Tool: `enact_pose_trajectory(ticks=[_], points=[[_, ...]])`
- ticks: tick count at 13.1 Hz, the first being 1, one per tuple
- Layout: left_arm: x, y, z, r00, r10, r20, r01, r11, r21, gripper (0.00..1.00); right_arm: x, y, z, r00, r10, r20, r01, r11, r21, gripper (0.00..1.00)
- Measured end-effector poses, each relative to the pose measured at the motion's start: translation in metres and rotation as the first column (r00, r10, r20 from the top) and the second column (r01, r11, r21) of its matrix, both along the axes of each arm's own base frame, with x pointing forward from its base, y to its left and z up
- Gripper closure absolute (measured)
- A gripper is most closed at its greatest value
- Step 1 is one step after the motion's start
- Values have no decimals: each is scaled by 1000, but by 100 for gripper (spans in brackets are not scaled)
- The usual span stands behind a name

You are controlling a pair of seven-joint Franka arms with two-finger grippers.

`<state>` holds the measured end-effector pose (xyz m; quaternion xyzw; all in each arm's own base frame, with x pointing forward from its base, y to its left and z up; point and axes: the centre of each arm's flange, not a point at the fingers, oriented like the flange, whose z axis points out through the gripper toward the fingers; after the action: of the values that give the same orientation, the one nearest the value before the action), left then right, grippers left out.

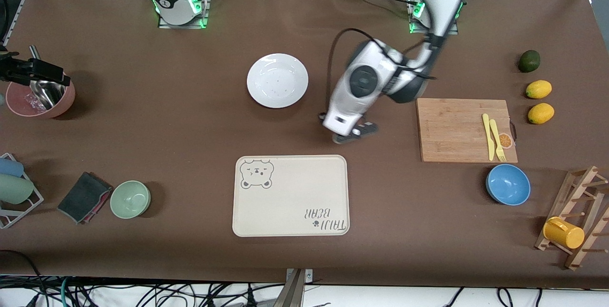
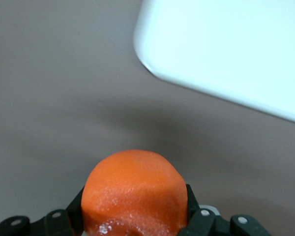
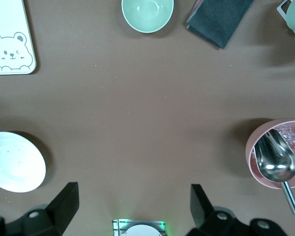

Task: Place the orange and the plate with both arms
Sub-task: 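Lift the orange with the left gripper and carry it onto the white plate, then open the left gripper and draw it back toward the cutting board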

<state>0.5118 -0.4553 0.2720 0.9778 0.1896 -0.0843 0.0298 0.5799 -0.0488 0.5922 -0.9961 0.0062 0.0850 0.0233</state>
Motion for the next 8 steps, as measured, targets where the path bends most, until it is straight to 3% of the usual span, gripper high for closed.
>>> enact_pose_trajectory(ticks=[5, 8], points=[[-114, -146, -54, 999, 42, -28, -41, 999, 16, 26, 0, 0, 0, 1000, 0, 0, 0, 1000, 0, 0], [-158, -177, -65, 999, 42, -19, -42, 999, 10, 26, 0, 0, 0, 1000, 0, 0, 0, 1000, 0, 0]])
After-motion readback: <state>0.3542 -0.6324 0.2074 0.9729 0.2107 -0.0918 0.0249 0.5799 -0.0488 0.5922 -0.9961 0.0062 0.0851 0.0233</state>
